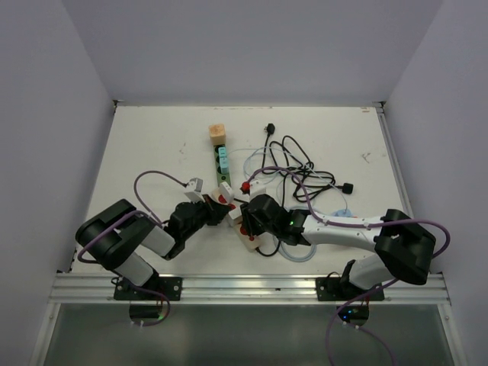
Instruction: Pull the plug off the socket
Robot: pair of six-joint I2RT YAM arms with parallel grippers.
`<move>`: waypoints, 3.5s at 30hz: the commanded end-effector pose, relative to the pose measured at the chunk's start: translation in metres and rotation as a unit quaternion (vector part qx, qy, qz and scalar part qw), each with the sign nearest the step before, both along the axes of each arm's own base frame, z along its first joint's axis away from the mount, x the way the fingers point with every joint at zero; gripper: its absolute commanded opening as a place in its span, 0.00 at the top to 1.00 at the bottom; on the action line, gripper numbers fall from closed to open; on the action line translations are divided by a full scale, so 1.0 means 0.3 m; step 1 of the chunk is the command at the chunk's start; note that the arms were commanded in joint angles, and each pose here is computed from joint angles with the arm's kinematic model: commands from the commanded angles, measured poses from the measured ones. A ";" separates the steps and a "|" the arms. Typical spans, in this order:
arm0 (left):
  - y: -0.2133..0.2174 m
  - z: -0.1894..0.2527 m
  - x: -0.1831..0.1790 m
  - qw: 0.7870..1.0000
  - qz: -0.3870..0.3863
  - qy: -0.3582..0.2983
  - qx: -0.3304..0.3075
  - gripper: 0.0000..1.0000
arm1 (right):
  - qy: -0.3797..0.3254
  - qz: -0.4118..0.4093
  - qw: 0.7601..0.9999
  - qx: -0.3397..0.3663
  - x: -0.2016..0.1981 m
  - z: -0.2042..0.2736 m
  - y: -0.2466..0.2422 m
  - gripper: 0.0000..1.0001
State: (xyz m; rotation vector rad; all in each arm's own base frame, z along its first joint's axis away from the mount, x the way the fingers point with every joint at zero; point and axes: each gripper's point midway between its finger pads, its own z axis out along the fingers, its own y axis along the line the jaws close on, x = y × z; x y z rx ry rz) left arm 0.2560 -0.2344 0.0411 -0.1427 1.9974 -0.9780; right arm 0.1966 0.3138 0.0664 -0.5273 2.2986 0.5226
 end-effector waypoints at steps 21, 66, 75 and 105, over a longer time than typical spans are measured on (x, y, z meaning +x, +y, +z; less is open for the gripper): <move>0.053 -0.284 -0.121 0.973 0.021 0.107 0.203 1.00 | -0.009 0.009 0.998 -0.063 -0.074 0.003 0.050 1.00; 0.037 -0.311 -0.133 0.966 0.017 0.113 0.233 1.00 | -0.001 -0.001 0.999 -0.054 -0.066 0.071 -0.012 1.00; 0.034 -0.310 -0.133 0.965 0.017 0.112 0.235 1.00 | 0.030 0.010 0.999 0.005 -0.095 0.080 0.006 1.00; 0.021 -0.322 -0.132 0.960 0.018 0.113 0.254 1.00 | 0.030 -0.003 1.000 0.006 -0.095 0.116 0.001 1.00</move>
